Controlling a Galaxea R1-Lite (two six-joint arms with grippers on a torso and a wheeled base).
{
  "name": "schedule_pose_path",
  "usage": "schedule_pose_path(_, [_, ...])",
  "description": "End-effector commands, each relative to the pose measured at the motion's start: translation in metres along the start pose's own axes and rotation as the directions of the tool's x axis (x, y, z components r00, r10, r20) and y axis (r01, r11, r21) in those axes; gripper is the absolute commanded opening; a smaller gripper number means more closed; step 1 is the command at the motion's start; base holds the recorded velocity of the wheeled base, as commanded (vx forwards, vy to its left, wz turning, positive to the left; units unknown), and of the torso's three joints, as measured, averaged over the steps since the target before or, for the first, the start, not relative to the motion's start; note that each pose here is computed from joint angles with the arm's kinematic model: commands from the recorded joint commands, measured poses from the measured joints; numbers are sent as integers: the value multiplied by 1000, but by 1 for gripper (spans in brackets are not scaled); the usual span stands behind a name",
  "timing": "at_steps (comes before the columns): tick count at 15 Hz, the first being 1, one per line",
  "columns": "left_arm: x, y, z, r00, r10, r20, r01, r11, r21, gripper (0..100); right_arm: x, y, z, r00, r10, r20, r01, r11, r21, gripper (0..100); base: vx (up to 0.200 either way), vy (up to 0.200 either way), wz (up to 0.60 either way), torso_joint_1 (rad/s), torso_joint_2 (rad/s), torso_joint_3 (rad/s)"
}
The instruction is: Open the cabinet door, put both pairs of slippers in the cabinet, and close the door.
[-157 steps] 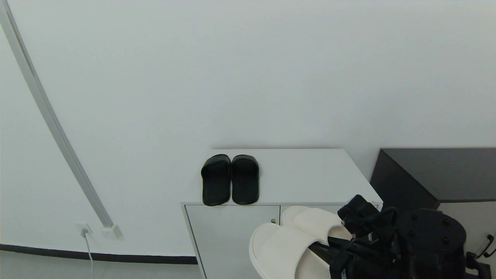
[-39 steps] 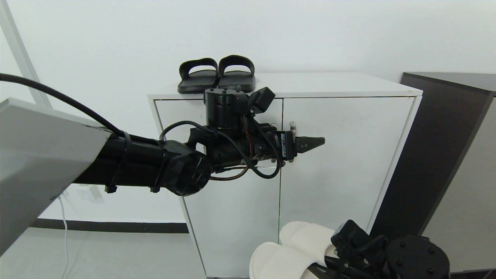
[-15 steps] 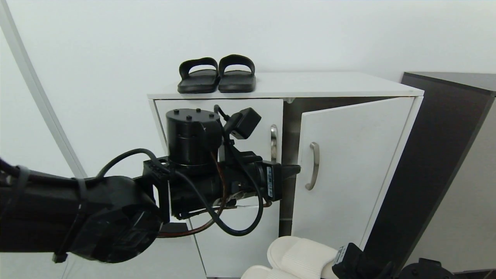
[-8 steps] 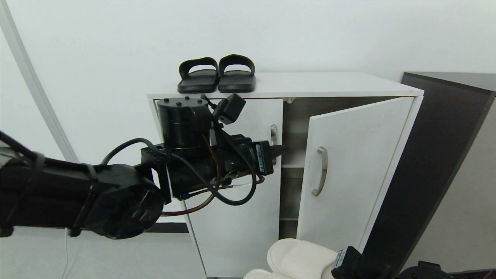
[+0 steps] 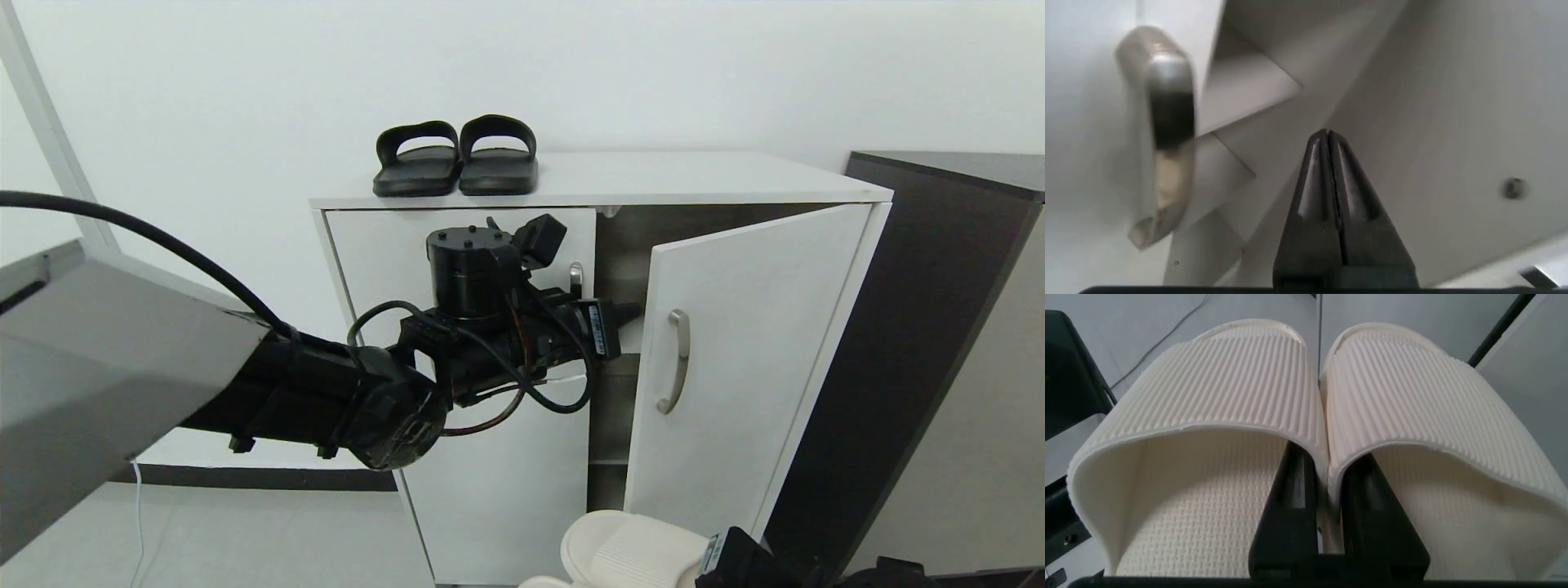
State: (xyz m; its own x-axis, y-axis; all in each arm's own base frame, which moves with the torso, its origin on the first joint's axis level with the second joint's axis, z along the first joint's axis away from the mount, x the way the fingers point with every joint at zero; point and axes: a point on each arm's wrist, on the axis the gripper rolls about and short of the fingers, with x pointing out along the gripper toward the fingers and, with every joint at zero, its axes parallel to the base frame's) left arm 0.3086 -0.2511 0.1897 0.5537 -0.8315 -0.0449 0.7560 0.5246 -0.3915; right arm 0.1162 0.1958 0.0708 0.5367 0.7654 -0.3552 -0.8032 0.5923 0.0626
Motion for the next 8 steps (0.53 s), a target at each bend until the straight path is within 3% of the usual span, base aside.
schedule_pose_path(1, [6, 5, -7, 1000, 3, -9, -3, 1000, -9, 0, 0, 2, -1, 1000, 8, -8, -8, 1000, -4, 0, -200, 0, 0, 7, 7, -2])
schedule_pose_path(4, [5, 1, -5, 1000, -9, 10, 9, 1000, 0, 0, -1, 6, -2, 1000, 22, -9, -22, 1000, -10, 0, -200, 0, 0, 6, 1, 4])
schedule_pose_path(6, [1, -29, -16, 996, -89, 1, 89, 996, 15, 0, -2, 8, -3, 999, 34, -9, -34, 999, -14, 0, -200, 0, 0, 5, 2, -2])
schedule_pose_path(8, [5, -59, -25, 982, -186, 27, 185, 982, 33, 0, -2, 8, -3, 999, 33, -12, -33, 999, -15, 0, -200, 0, 0, -2, 0, 0])
